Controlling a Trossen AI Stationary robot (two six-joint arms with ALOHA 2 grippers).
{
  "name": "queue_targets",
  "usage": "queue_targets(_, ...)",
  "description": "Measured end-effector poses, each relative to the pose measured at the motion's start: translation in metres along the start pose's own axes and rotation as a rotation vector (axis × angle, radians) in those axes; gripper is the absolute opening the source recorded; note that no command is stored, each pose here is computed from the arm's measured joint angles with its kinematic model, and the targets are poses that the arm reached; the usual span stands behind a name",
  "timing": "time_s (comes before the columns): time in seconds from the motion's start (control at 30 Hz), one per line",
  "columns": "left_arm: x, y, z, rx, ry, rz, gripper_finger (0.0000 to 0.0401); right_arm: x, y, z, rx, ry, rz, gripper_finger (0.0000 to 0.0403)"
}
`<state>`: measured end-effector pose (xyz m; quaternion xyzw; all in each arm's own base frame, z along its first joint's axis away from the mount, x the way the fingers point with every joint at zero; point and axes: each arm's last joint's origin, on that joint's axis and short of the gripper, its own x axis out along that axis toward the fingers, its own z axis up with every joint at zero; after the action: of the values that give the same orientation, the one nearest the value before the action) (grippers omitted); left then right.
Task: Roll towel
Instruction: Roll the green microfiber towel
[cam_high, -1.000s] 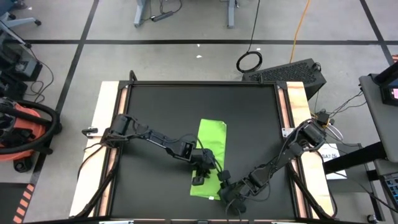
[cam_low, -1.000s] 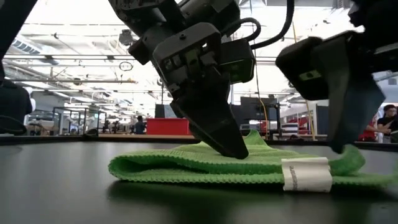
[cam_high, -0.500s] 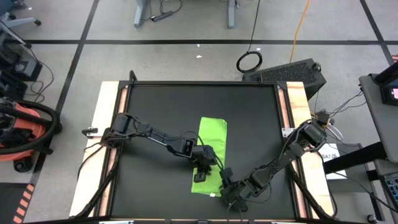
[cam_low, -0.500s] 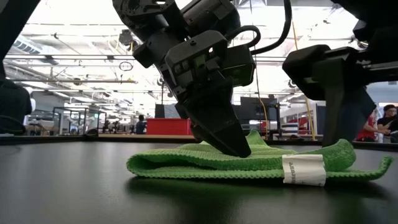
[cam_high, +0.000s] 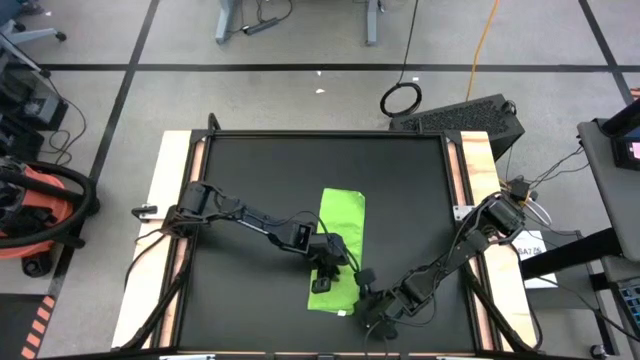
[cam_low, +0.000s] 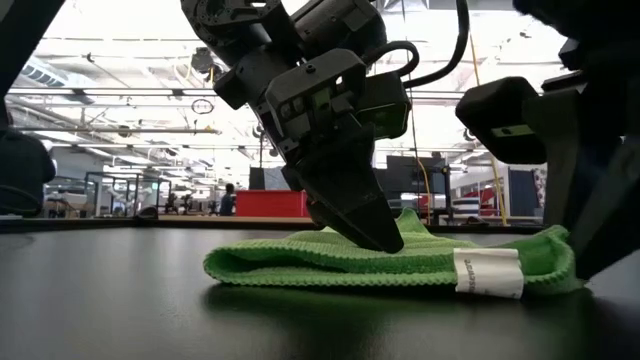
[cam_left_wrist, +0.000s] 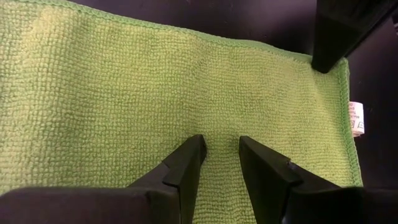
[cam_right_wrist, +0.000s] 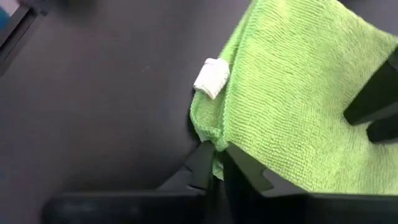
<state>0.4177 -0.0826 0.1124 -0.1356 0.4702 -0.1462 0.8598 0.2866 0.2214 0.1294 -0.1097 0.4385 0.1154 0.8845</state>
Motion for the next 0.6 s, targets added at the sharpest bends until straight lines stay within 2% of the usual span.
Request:
queue_targets(0.07,0.000,0.000,0.000,0.000,0.000,0.000,0.0123,0.000,0.000,-0.001,0.046,-0.003,-0.011,0.0006)
queue_targets(0.17,0.000,0.000,0.000,0.000,0.000,0.000,0.0123,0.001,0.000,-0.004,0.125,-0.008,-0.041,0.0005)
queue_targets(0.37,-0.007,0.002,0.004,0.008,-0.012,-0.057,0.0123,0.000,0.003,-0.005,0.236,-0.010,-0.016,0.0001)
queue_targets(0.5,-0.029,-0.008,0.014,0.071,-0.058,-0.067,0.0124,0.000,0.007,-0.001,0.288,-0.043,0.043,0.0001)
queue_targets(0.6,-0.050,-0.025,0.024,0.151,-0.109,-0.085,0.0133,-0.001,0.010,0.001,0.333,-0.058,0.079,0.0001)
